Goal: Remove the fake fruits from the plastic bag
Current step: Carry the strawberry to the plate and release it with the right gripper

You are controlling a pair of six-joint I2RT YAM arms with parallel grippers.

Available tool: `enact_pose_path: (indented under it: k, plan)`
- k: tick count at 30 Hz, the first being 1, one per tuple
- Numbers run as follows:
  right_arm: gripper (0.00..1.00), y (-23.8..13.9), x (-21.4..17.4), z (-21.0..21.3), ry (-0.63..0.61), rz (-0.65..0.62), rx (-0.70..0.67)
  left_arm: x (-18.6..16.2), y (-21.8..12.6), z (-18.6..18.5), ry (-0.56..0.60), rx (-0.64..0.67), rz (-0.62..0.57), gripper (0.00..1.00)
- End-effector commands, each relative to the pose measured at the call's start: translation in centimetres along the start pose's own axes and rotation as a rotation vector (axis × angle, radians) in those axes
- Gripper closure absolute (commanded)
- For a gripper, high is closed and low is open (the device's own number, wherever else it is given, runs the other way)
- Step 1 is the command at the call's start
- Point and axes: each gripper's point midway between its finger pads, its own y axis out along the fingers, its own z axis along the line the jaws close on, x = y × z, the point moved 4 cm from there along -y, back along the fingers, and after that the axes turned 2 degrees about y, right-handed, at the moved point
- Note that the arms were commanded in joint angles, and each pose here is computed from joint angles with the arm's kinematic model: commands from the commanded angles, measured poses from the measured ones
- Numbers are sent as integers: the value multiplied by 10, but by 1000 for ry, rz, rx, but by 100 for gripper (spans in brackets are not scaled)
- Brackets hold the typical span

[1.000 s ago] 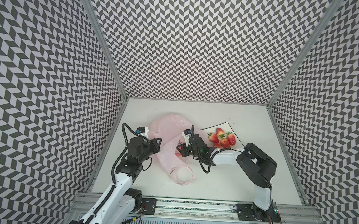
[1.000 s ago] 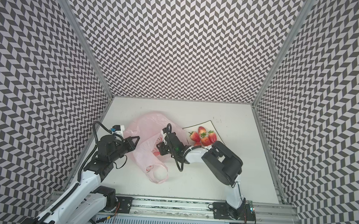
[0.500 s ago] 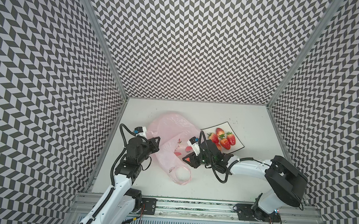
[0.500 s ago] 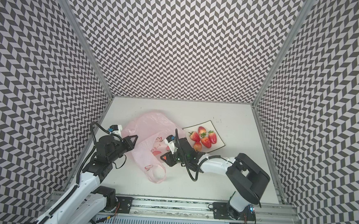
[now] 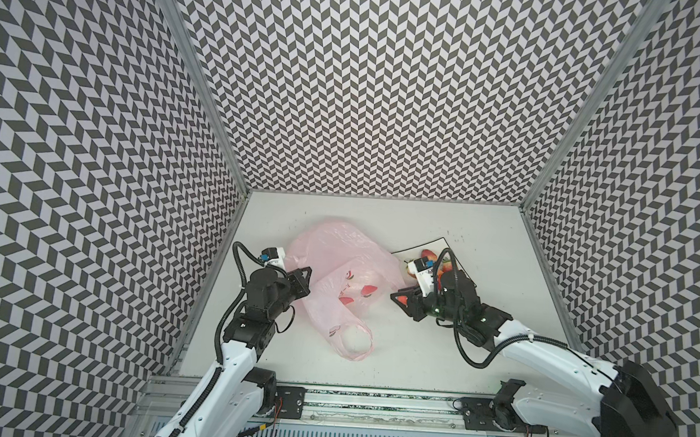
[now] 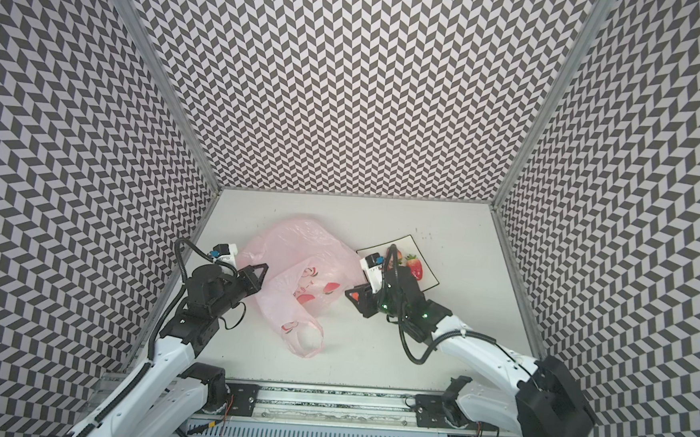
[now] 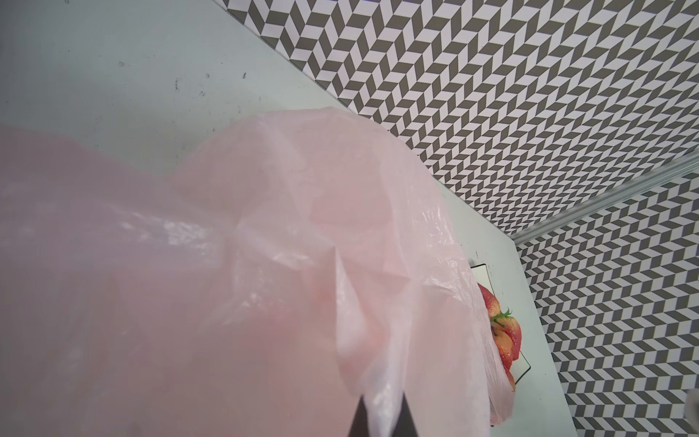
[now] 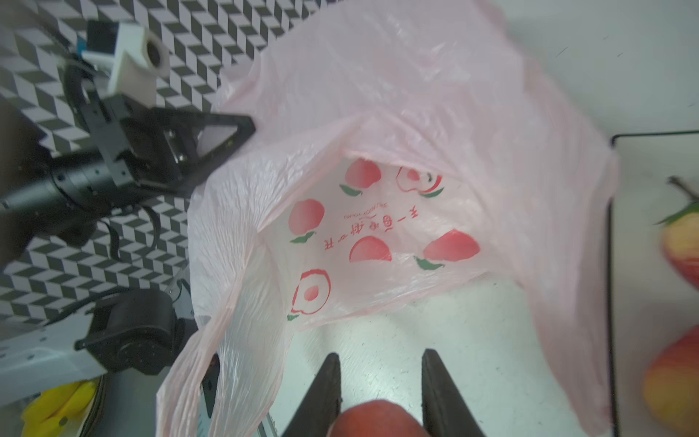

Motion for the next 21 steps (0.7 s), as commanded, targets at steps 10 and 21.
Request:
enact_pose_path:
  k: [10,21]
  plan:
    - [70,-3,50,-100,93,-216,-518,3,-5,-10,30,-48,7,100]
    - [66,35,49,-134,84,-160,-631,3,-5,-12,36,-60,13,100]
